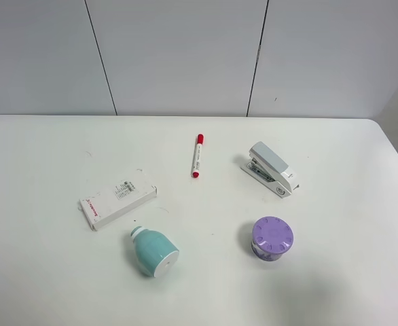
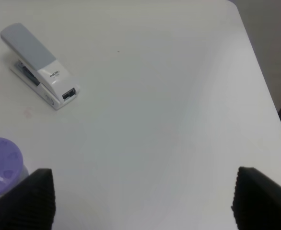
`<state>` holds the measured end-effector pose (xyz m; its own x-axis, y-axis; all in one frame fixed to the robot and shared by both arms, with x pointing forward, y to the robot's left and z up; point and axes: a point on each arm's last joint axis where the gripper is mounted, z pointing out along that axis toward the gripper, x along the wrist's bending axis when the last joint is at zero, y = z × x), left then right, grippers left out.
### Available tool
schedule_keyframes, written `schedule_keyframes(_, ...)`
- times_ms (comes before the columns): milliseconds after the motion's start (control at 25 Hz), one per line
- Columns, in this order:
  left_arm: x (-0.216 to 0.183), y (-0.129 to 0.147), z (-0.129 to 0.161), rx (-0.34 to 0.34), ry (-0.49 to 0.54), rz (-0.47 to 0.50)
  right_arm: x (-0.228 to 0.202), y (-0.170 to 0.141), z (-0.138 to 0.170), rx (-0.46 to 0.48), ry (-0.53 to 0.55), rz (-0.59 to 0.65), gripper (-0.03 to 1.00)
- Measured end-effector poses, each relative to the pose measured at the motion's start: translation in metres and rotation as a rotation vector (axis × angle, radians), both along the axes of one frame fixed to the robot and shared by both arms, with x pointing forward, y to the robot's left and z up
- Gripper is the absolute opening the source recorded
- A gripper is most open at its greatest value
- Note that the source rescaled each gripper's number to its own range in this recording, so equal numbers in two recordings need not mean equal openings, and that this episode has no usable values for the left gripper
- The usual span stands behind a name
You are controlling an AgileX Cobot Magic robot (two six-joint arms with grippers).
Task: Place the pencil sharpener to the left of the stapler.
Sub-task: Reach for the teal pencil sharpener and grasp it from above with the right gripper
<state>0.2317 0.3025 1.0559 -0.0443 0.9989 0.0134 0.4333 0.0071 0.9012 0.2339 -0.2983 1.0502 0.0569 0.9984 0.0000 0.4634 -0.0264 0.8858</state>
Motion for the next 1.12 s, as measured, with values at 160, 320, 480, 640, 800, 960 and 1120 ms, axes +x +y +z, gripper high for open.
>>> schedule_keyframes(160, 0.0, 0.0, 0.0, 0.0, 0.0, 0.0, 0.0, 0.0, 0.0, 0.0, 0.0, 0.0, 0.2)
schedule_keyframes(320, 0.0, 0.0, 0.0, 0.0, 0.0, 0.0, 0.0, 0.0, 0.0, 0.0, 0.0, 0.0, 0.2)
schedule_keyframes(480, 0.0, 0.0, 0.0, 0.0, 0.0, 0.0, 0.0, 0.0, 0.0, 0.0, 0.0, 0.0, 0.2)
schedule_keyframes(640, 0.0, 0.0, 0.0, 0.0, 0.0, 0.0, 0.0, 0.002, 0.0, -0.004, 0.0, 0.026, 0.2)
schedule_keyframes(800, 0.0, 0.0, 0.0, 0.0, 0.0, 0.0, 0.013, 0.013, 0.01, 0.04, 0.064, 0.17, 0.2)
schedule_keyframes(960, 0.0, 0.0, 0.0, 0.0, 0.0, 0.0, 0.056, 0.028, 0.041, 0.127, 0.198, 0.351, 0.2)
schedule_keyframes(1120, 0.0, 0.0, 0.0, 0.0, 0.0, 0.0, 0.113, 0.041, 0.074, 0.131, 0.301, 0.5, 0.2)
